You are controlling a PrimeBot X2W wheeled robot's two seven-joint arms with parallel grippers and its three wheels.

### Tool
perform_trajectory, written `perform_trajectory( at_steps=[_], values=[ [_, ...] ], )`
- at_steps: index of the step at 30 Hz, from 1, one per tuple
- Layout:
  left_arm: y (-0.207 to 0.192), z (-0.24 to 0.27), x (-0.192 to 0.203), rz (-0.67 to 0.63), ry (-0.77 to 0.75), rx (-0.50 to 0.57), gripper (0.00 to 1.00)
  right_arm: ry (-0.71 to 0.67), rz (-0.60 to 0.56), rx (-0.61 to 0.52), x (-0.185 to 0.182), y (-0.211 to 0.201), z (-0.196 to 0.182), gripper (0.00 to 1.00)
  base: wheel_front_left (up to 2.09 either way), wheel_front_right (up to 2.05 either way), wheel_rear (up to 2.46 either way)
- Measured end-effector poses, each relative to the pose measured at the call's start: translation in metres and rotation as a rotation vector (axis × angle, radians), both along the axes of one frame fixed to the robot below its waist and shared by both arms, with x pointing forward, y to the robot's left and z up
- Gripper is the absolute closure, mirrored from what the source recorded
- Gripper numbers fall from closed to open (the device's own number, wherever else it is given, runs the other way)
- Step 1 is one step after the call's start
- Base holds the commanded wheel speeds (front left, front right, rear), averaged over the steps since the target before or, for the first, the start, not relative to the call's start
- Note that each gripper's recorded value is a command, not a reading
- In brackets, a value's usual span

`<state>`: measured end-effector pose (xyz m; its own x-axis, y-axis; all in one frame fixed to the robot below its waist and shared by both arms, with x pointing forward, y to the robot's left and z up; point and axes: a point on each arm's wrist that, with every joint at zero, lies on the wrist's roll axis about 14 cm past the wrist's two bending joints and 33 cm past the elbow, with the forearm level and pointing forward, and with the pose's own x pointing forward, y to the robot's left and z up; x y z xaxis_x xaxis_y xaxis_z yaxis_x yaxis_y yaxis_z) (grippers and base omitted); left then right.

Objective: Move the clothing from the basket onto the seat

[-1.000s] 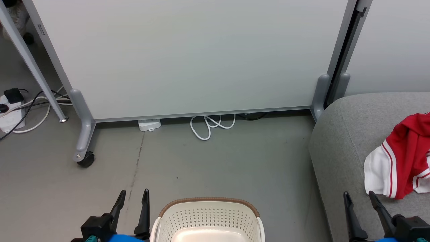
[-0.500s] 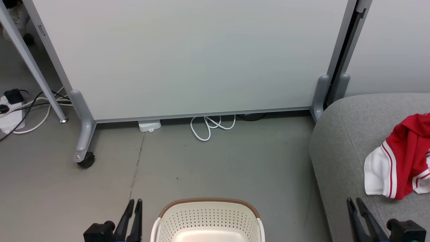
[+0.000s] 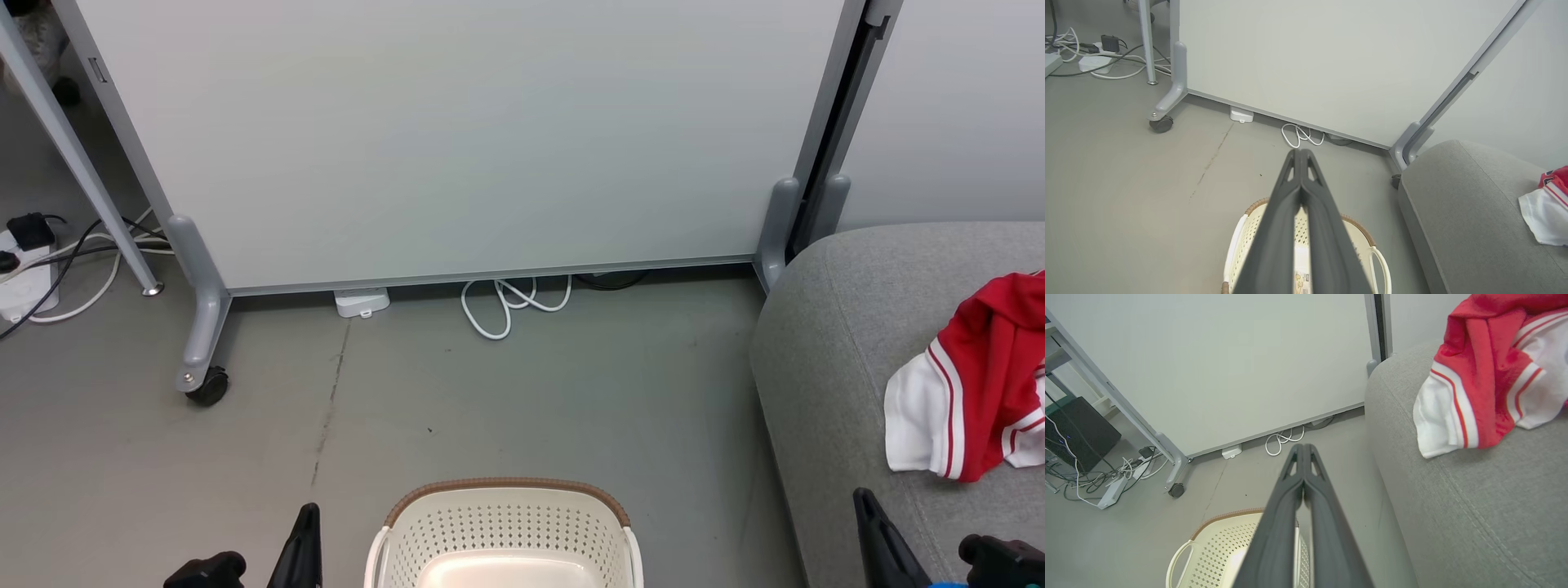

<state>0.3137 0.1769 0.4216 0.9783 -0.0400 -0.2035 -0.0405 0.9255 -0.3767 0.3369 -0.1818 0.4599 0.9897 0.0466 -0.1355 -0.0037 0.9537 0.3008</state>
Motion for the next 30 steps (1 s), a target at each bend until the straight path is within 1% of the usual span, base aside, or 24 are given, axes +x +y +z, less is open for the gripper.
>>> perform_trajectory(
  at_steps=[15, 30],
  values=[
    [0.009, 0.012, 0.013, 0.09, -0.007, -0.227, 1.0, -0.005, -0.053, 0.253, 0.011, -0.003, 0.008, 1.0, 0.0, 0.0, 0.0],
    [0.015, 0.024, 0.026, 0.146, -0.024, -0.425, 1.0, -0.011, -0.086, 0.466, 0.02, -0.005, 0.014, 1.0, 0.0, 0.0, 0.0]
  ],
)
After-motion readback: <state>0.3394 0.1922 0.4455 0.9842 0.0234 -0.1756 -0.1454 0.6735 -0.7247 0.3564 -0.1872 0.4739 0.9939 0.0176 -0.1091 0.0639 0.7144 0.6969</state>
